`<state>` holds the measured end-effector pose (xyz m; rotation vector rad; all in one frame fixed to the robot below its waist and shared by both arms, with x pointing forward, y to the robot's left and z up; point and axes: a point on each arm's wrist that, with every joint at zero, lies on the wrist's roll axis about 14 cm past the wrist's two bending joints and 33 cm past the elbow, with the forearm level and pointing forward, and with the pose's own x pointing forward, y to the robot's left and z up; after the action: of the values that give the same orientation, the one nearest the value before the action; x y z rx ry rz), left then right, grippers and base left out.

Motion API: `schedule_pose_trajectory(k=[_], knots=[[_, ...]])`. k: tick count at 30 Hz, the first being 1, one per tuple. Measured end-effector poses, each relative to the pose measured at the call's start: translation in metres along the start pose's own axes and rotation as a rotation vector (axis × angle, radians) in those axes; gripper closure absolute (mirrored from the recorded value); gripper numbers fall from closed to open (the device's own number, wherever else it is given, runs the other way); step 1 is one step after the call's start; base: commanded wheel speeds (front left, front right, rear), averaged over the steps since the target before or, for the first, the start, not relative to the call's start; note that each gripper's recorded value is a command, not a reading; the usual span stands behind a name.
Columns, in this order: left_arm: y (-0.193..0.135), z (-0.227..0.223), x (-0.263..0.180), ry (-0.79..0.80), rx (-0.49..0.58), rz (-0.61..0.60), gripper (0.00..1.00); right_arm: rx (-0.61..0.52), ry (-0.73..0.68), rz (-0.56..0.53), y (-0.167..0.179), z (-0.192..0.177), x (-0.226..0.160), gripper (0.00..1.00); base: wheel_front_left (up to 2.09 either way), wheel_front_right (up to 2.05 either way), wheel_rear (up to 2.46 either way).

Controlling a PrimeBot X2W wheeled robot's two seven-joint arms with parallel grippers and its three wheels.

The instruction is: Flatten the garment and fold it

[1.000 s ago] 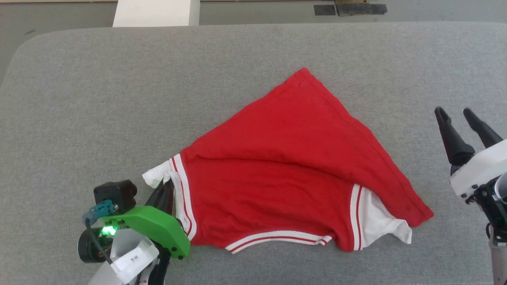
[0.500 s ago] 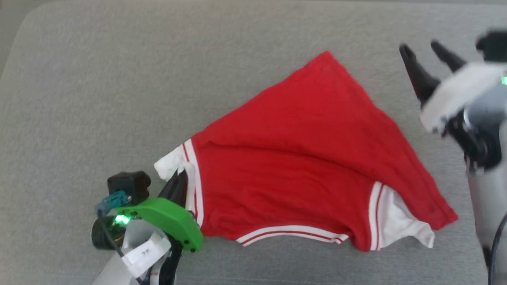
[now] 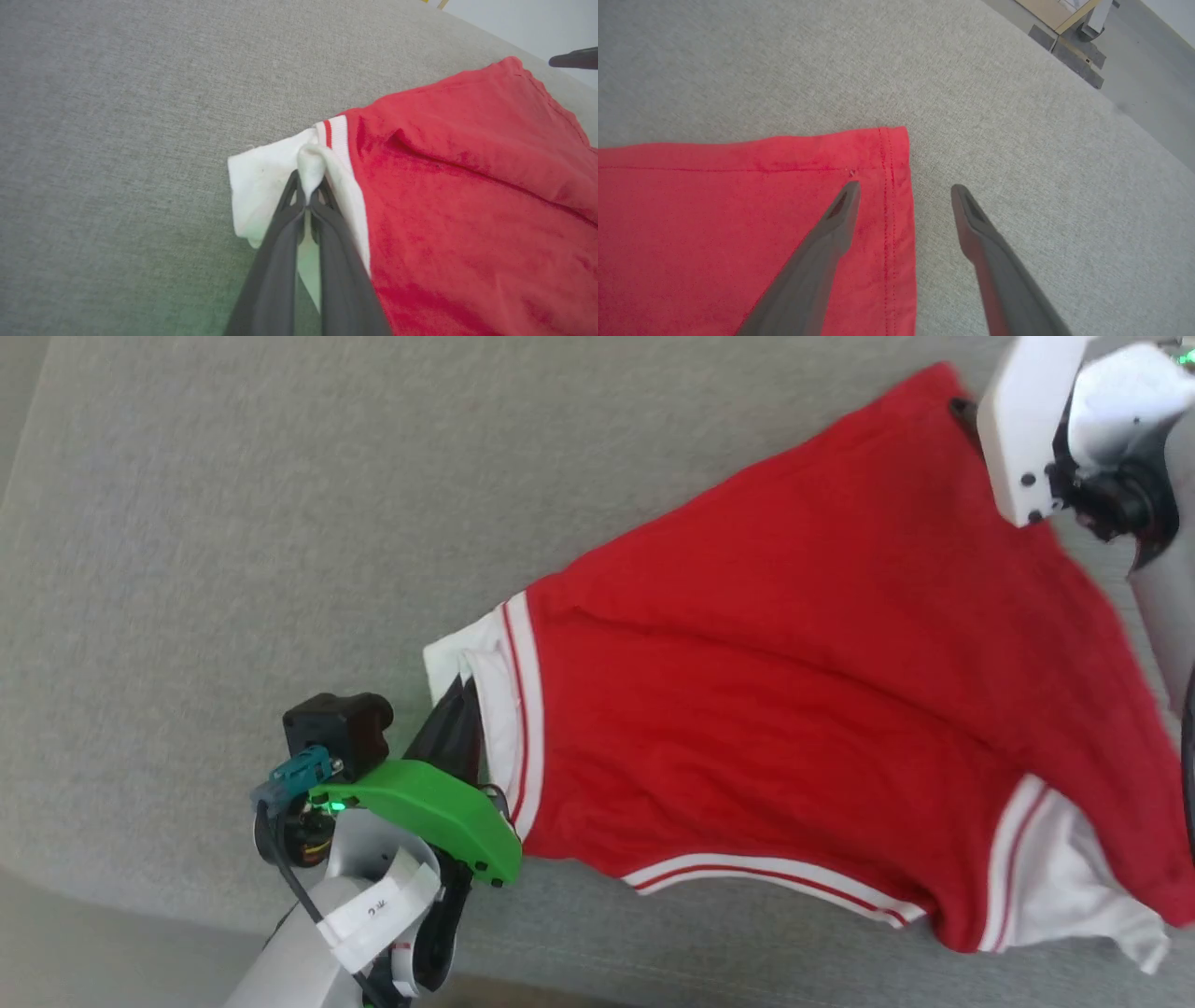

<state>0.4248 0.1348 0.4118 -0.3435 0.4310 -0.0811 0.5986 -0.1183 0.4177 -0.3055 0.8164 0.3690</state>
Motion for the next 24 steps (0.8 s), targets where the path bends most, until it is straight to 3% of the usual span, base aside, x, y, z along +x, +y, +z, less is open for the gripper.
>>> schedule_pose_trajectory(k=[7,13,14,15,24], knots=[[0.021,-0.005,0.001,0.006,0.017,0.064,1.00,-0.104,0.216,0.025,0.018,-0.023,0.041,0.00,0.00,0.00,0.00],[0.035,-0.013,0.001,0.026,0.018,0.104,1.00,-0.136,0.310,0.055,0.026,-0.027,0.052,0.00,0.00,0.00,0.00],[0.036,-0.013,0.001,0.028,0.018,0.109,1.00,-0.127,0.321,0.065,0.026,-0.028,0.052,0.66,0.00,0.00,0.00],[0.037,-0.014,0.001,0.028,0.018,0.112,1.00,-0.121,0.320,0.070,0.027,-0.027,0.051,1.00,0.00,0.00,0.00],[0.032,-0.004,-0.001,0.011,0.042,0.089,1.00,-0.024,0.183,0.090,0.024,-0.014,0.029,1.00,0.00,0.00,0.00]])
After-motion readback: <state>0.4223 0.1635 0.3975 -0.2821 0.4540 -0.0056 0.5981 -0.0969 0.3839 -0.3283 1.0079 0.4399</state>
